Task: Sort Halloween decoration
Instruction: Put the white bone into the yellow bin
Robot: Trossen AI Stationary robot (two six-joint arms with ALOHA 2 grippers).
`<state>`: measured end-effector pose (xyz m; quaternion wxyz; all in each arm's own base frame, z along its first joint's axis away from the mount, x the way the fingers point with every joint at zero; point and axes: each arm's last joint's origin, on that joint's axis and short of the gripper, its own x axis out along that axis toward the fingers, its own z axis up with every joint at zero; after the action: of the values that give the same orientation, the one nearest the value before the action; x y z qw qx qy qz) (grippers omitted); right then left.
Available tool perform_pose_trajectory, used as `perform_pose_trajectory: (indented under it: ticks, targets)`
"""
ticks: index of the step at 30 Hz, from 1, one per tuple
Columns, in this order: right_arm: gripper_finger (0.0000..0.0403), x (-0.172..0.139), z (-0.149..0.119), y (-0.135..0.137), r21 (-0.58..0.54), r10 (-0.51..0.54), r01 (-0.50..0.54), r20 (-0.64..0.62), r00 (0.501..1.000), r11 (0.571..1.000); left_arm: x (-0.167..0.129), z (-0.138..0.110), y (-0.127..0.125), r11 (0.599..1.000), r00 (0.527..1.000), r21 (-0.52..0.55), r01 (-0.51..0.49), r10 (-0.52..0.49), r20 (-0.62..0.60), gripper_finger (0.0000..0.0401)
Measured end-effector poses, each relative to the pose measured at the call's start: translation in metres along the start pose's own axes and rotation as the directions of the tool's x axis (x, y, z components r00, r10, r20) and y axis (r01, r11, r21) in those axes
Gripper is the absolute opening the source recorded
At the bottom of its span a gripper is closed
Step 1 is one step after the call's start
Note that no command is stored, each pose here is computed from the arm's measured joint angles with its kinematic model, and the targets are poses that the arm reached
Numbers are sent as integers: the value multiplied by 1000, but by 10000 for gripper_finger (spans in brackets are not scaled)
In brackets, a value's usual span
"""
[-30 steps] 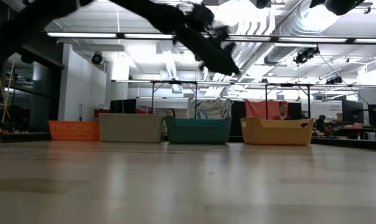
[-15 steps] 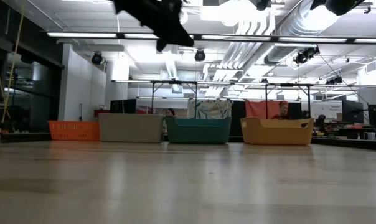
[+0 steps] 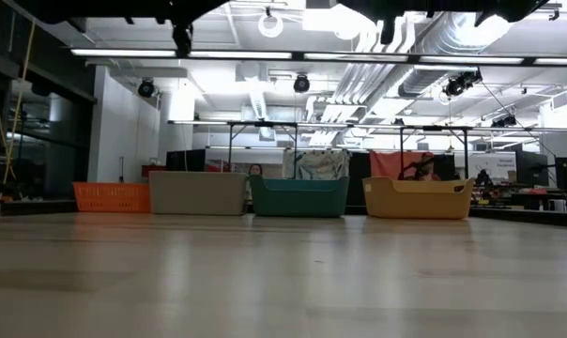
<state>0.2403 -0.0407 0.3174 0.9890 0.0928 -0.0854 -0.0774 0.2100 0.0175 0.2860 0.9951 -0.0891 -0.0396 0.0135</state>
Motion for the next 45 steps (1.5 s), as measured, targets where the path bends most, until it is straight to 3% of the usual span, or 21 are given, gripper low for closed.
perform_pose_trajectory:
  ticks: [5, 11, 13, 42, 45]
  targets:
    - [120, -1, -14, 5, -39, 10, -16, -139, 990, 999, -7, 3, 1, 998, 998, 29, -56, 56, 1, 1]
    - [21, -3, -22, 12, -35, 29, -37, -211, 977, 999, -7, -1, 2, 998, 997, -4, -64, 64, -40, 0]
    - [7, -3, -23, 13, -34, 35, -43, -214, 976, 998, -6, -2, 2, 998, 996, -5, -67, 67, -53, 1]
    - [1, -3, -24, 14, -17, 26, -31, -223, 974, 999, -6, -2, 3, 994, 993, 33, -106, 107, -46, 0]
    - [0, -2, -25, 13, 42, 27, -18, -226, 974, 999, -6, -2, 3, 994, 993, 33, -107, 109, -46, 0]
